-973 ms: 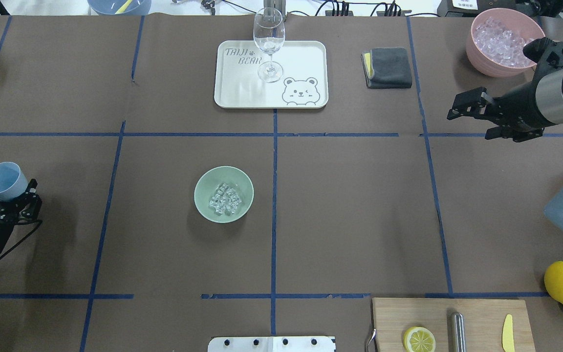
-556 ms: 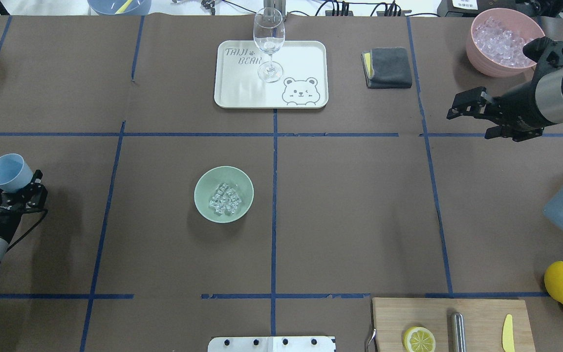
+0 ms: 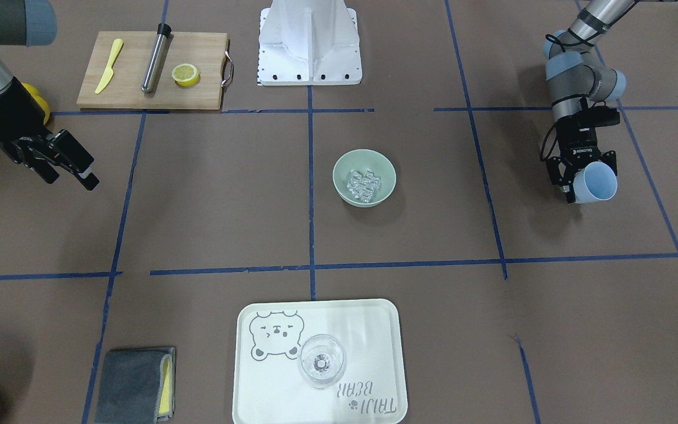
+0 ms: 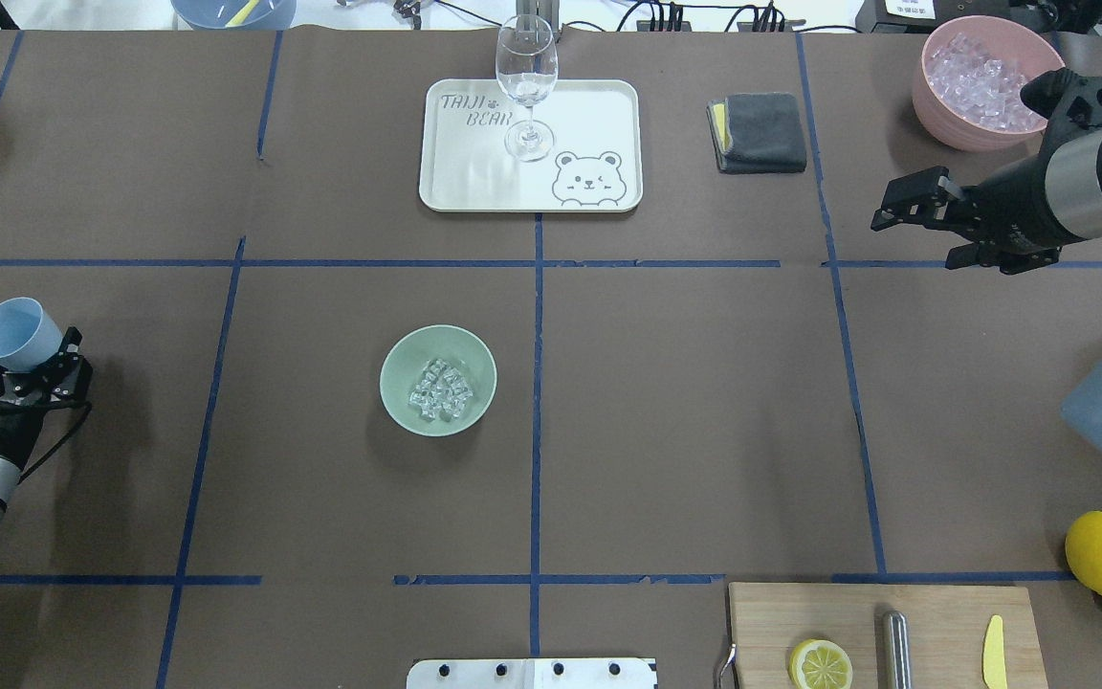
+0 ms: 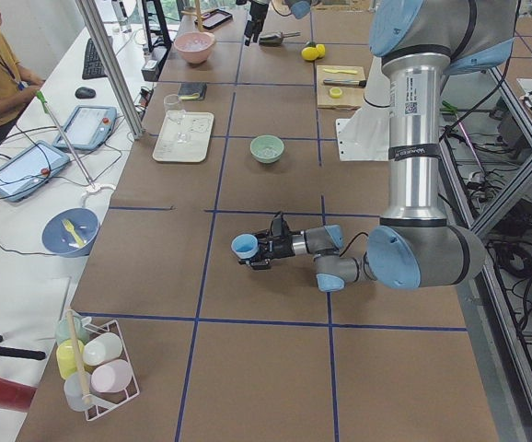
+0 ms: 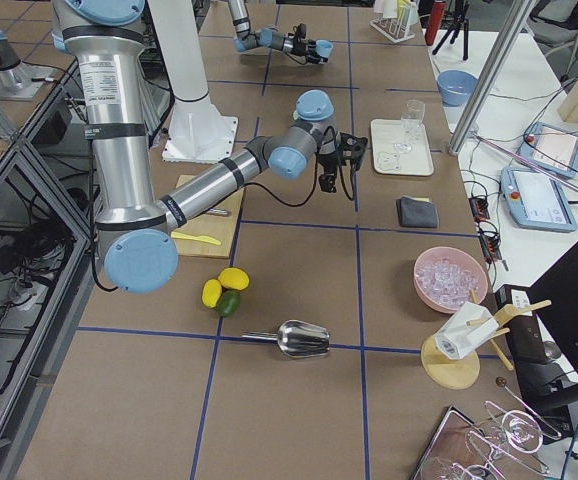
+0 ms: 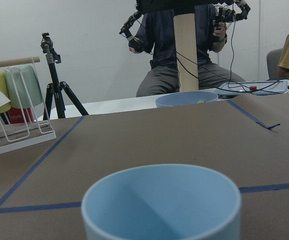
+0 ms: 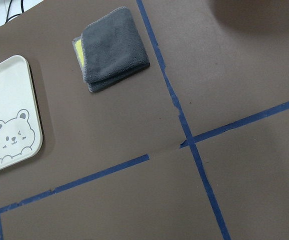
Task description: Pour ice into bowl
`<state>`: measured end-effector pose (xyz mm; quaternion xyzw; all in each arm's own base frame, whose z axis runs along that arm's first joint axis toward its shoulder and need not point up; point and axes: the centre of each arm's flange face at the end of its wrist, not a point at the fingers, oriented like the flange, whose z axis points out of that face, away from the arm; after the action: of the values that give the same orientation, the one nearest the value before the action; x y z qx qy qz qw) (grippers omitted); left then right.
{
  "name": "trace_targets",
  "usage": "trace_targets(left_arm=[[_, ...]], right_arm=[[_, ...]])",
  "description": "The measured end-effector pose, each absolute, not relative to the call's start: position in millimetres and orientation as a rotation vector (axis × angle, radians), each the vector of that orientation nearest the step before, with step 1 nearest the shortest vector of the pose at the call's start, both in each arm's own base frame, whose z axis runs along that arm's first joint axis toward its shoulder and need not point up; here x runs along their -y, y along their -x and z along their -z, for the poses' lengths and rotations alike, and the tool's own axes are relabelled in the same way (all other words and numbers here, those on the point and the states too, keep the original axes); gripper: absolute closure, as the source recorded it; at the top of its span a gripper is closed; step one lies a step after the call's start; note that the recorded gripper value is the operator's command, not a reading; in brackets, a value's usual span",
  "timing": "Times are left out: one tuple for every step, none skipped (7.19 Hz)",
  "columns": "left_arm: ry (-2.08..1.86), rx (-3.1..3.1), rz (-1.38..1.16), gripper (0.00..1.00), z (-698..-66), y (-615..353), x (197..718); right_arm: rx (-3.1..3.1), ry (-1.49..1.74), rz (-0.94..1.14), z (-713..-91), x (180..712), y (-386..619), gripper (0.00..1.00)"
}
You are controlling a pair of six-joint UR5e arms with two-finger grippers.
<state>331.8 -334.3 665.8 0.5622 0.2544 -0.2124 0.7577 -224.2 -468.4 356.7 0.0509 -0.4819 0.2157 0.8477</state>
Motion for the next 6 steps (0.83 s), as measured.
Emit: trace_targets(left_arm=[[-1.224,-0.553,0.462,0.93,-666.6,-333.6,334.7],[-1.224,-0.552,0.460,0.85,-667.4,-334.1,334.9],[-1.223,-0.551,0.459,0.57,-668.0,-334.3,334.9],[-1.221,-0.551,0.456,0.29,-668.3,-334.4,334.8],[-1.220,-0.551,0.454,0.06,-668.4,-334.4,334.7],[-1.219,-0.551,0.451,0.01,-668.4,-334.1,334.5]], right_arm=[[1.016,-0.107,-0.455,-356.6,468.4,224.3,0.00],[1.016,-0.107,-0.455,-356.5,468.4,224.3,0.00],[1.016,-0.107,-0.455,-356.5,468.4,224.3,0.00],[1.016,-0.107,-0.455,-356.4,468.4,224.3,0.00],[1.016,-0.107,-0.455,-356.4,468.4,224.3,0.00],[1.017,-0.108,-0.454,-356.1,468.5,224.4,0.00]])
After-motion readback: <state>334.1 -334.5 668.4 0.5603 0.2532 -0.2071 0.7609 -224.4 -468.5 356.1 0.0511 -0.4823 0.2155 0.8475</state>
